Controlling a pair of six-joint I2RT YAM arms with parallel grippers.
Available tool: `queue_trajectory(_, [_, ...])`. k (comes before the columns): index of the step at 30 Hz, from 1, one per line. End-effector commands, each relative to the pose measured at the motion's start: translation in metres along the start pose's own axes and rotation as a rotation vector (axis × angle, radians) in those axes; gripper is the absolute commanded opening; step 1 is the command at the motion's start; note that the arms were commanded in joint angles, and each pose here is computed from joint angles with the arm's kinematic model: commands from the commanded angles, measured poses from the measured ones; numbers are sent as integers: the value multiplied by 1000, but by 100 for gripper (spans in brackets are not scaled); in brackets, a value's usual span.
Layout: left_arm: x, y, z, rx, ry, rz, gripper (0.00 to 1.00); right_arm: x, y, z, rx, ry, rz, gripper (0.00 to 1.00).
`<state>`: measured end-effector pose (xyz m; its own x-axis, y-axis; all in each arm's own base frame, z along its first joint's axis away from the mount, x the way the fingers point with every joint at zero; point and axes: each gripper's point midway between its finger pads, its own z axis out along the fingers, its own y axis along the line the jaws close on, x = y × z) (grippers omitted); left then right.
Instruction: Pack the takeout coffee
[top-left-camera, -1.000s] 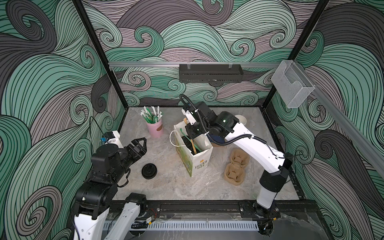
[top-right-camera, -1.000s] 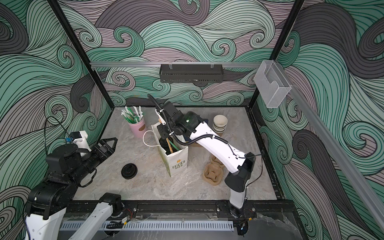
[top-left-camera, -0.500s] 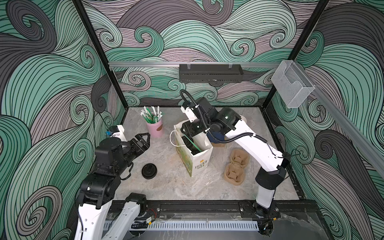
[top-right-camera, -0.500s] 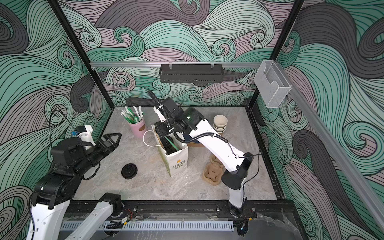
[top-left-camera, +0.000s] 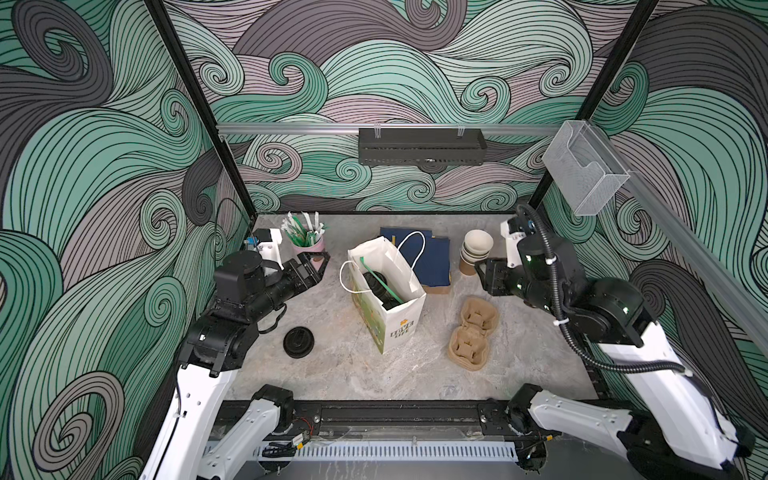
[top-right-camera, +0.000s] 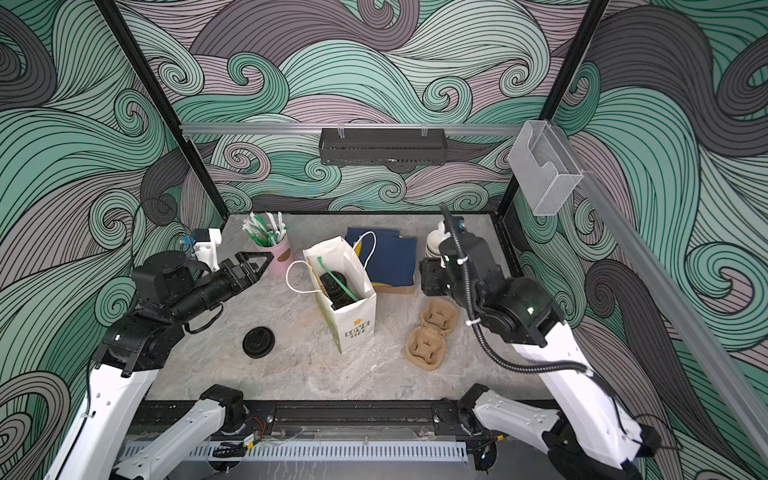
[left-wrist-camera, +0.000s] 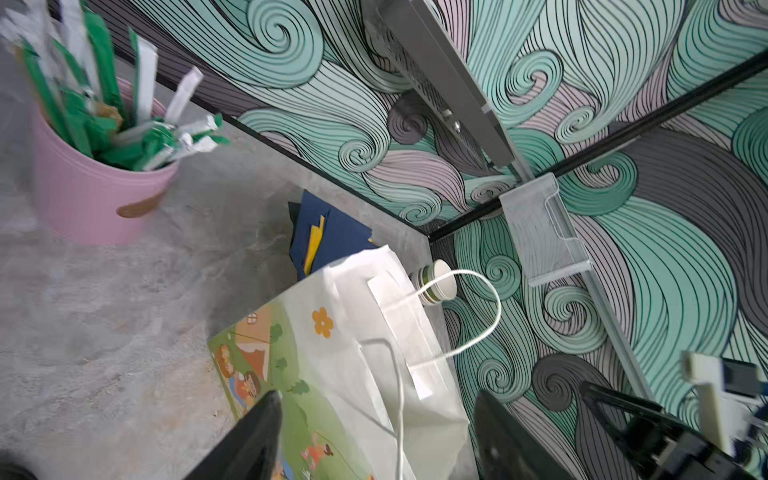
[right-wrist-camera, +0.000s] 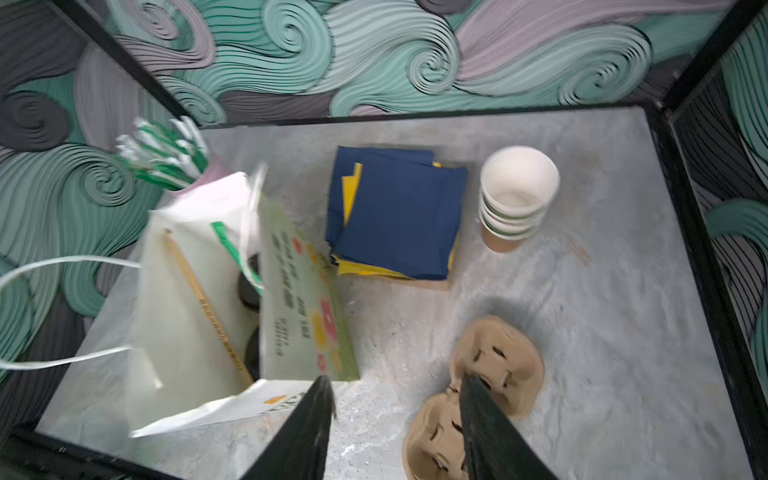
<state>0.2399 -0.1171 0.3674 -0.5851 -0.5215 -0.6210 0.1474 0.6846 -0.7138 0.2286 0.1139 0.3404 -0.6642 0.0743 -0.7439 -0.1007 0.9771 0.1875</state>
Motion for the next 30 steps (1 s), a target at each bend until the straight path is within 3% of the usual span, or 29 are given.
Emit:
queue_trajectory(1, [17,2,5,-18,57,-17,75,60,-27,33,107,180,158,52])
queue_trajectory(4, [33,8,5,-50,88,-25,75,98,-34,48,121,298,235,53])
queue_trajectory(8, [42,11,8,-62,99,-30,75,113,-41,65,141,383,307,54])
queue_trajectory(12, [41,4,15,-49,113,-2,75,80,-44,84,119,372,304,56])
queue_trajectory(16, [32,-3,19,-33,85,19,75,37,-63,100,167,332,291,59])
queue_trajectory(24, [18,-12,23,-2,29,41,75,-8,-110,119,301,273,377,57])
queue_trajectory(30, [29,-12,29,-19,103,48,75,1,-110,125,294,355,377,53])
